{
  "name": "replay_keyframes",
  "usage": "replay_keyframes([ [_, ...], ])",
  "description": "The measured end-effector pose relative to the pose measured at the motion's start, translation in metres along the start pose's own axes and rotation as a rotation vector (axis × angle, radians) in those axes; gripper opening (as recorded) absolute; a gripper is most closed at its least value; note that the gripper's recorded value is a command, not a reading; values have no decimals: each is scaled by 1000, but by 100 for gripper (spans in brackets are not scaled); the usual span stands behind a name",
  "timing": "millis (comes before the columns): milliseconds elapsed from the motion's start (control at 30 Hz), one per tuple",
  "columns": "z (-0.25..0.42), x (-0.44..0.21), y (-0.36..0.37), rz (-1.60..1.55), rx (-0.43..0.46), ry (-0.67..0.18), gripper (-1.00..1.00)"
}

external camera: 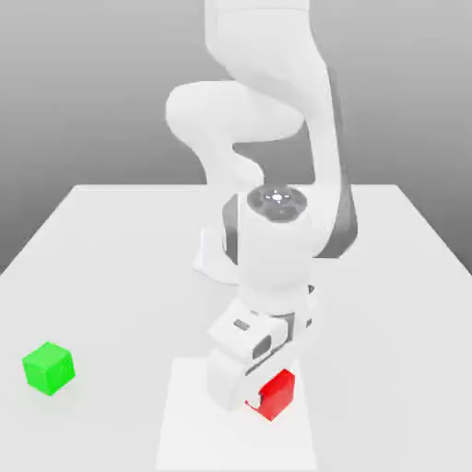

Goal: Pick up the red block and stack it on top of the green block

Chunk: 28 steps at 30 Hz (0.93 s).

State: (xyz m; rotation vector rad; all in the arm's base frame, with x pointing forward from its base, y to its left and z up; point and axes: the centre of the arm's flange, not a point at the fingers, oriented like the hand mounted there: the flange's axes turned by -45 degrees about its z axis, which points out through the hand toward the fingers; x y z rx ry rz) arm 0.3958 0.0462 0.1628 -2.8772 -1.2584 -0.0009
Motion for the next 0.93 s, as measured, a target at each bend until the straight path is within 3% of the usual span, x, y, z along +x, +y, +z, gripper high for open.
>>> replay_keyframes([
  [133, -38, -1, 0, 2, 0, -1, -100],
  [200, -48, -29, 34, 154, -1, -3, -100],
  [400, -66, -145, 130, 713, -1, -3, -100],
  [600, -79, -287, 178, 1249, -1, 0, -100],
  [733, -39, -285, 181, 1267, -1, -1, -100],
  [767, -27, -285, 181, 1267, -1, -1, 100],
  [933, -27, -285, 181, 1267, -1, -1, 100],
])
